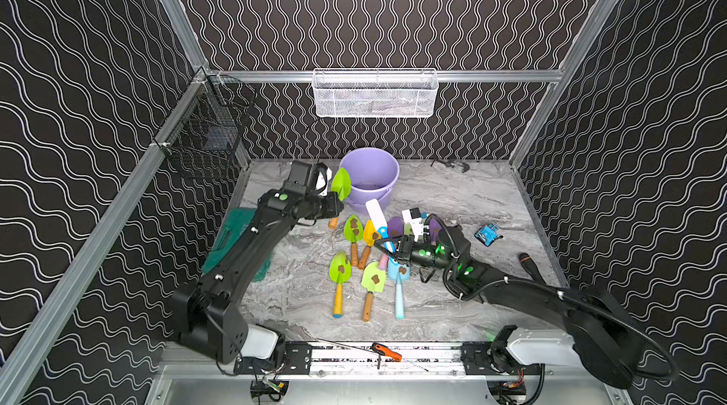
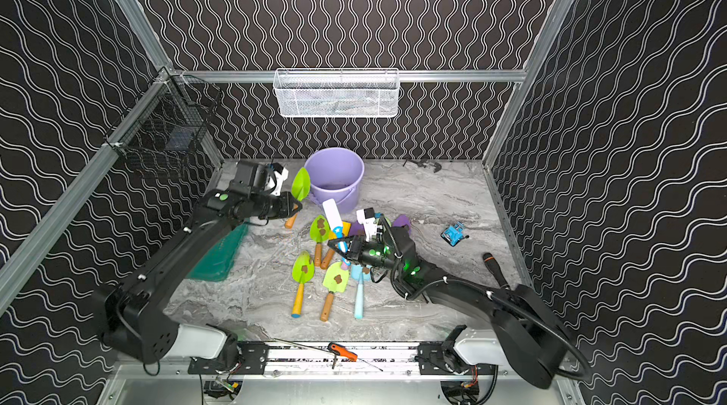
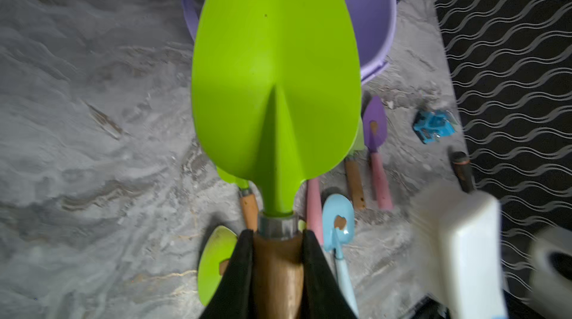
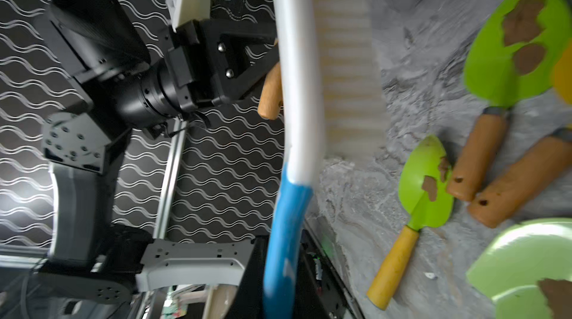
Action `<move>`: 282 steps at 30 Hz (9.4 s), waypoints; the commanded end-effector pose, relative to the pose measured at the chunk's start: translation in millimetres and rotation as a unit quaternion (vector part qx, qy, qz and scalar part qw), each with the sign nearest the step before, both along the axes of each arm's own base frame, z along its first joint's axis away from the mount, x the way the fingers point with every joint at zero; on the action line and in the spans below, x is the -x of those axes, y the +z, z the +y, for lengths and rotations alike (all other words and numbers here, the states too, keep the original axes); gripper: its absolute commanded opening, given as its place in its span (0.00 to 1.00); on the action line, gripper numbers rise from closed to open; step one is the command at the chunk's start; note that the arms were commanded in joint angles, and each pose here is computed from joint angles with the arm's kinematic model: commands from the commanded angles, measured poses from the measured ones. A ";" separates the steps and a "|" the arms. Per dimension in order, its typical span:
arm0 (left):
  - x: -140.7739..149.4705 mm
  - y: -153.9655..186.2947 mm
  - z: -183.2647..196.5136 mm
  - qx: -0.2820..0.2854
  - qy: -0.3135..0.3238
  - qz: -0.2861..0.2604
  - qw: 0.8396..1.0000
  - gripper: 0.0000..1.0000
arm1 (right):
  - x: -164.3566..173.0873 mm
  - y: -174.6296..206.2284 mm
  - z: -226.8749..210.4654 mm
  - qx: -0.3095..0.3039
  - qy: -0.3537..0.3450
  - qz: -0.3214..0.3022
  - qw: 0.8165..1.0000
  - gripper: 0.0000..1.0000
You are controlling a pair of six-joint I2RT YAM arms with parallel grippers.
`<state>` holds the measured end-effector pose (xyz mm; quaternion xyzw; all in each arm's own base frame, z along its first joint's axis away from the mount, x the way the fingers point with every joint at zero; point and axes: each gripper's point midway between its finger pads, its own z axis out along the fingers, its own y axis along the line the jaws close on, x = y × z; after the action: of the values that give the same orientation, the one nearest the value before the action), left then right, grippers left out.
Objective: Brush the soil off the hand trowel and place it into the bucket
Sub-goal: Place the hand trowel in the bucket, then adjust the brush, then pick up the hand trowel from the center of the board, then brush off the soil from the hand trowel.
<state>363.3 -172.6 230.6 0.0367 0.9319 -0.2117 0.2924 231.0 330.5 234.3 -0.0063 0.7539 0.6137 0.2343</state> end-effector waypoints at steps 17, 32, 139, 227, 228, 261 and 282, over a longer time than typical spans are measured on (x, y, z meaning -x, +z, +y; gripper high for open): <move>-103.7 -24.5 -38.3 -0.138 -0.052 0.048 0.988 0.00 | 3.2 -28.7 -40.4 0.135 -0.048 -0.019 0.989 0.00; -120.6 25.7 -43.8 -0.131 -0.052 -0.030 0.990 0.59 | 0.9 -17.6 -41.8 0.123 -0.032 -0.042 0.991 0.00; 83.4 -13.2 -109.1 0.392 0.001 0.127 0.911 0.33 | 22.3 3.3 8.1 0.225 -0.075 -0.238 0.942 0.23; 210.1 -214.3 7.1 -0.183 0.038 0.004 0.982 0.46 | 25.4 -57.9 -60.3 0.254 -0.103 -0.106 0.956 0.00; 209.5 -214.4 7.1 -0.183 0.039 0.003 0.982 0.45 | 25.5 -58.2 -60.3 0.254 -0.103 -0.106 0.956 0.00; 219.5 -119.6 -1.3 -0.193 -0.069 0.059 0.977 0.00 | 36.5 -33.6 -48.8 0.278 -0.042 -0.143 0.949 0.00; 192.2 -96.5 20.2 -0.255 -0.055 0.061 0.964 0.00 | 72.4 -82.8 37.4 0.383 0.137 -0.150 0.901 0.00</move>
<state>164.8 -161.6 128.9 0.1499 0.9703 -0.0126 0.1897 159.3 369.1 163.6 -0.2838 0.8682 0.3184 0.2535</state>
